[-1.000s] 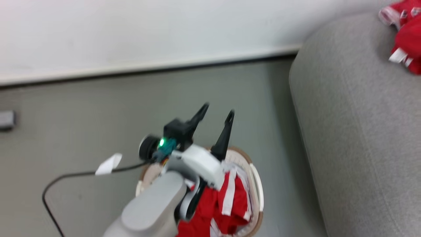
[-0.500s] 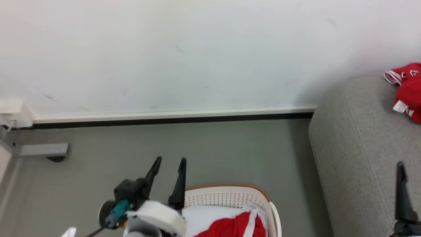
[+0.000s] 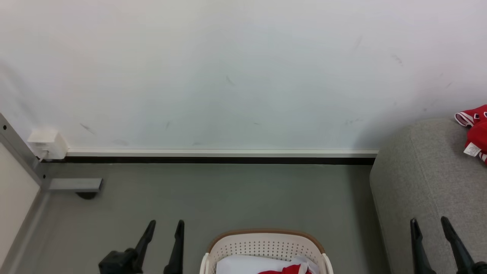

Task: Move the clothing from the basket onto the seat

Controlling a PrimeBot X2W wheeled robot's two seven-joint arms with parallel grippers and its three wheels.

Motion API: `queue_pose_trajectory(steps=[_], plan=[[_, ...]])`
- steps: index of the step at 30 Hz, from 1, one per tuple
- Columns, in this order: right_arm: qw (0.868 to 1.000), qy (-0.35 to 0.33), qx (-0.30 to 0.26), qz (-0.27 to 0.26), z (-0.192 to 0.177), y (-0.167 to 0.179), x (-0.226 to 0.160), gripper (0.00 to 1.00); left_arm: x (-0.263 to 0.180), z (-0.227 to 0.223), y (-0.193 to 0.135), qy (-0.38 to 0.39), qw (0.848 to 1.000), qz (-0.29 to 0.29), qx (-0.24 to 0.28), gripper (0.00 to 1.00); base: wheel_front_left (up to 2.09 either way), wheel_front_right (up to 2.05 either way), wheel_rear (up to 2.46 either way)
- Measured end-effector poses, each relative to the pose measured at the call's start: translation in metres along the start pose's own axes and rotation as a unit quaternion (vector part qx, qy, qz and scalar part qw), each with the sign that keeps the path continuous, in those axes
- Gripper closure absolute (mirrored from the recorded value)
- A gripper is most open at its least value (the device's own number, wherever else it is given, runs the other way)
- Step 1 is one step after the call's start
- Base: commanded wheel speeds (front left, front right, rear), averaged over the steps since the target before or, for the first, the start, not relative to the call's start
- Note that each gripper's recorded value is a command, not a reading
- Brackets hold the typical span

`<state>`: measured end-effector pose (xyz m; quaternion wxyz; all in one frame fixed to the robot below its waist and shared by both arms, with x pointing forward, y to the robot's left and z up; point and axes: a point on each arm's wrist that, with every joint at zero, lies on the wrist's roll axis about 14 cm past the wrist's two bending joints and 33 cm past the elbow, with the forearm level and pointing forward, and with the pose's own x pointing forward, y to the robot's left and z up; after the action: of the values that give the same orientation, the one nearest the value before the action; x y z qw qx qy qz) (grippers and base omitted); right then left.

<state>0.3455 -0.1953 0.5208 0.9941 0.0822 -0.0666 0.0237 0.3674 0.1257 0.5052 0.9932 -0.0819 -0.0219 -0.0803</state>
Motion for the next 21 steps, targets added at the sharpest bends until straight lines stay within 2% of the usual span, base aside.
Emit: queue_pose_trajectory(steps=[12,17,21], plan=[[1.000,0.015,0.012,-0.001,-0.011,0.005,-0.003,0.00,-0.007,-0.010,0.016,0.009,1.000,0.021,0.004,0.00,0.00,0.00,0.00],[1.000,0.019,0.015,-0.009,-0.013,0.000,-0.001,0.00,-0.002,-0.020,0.010,0.022,1.000,0.011,0.003,0.00,0.00,0.00,0.00],[1.000,0.005,0.013,-0.017,-0.006,-0.009,0.013,0.00,0.016,-0.027,-0.005,0.031,0.999,-0.017,0.011,0.00,0.00,0.00,0.00]])
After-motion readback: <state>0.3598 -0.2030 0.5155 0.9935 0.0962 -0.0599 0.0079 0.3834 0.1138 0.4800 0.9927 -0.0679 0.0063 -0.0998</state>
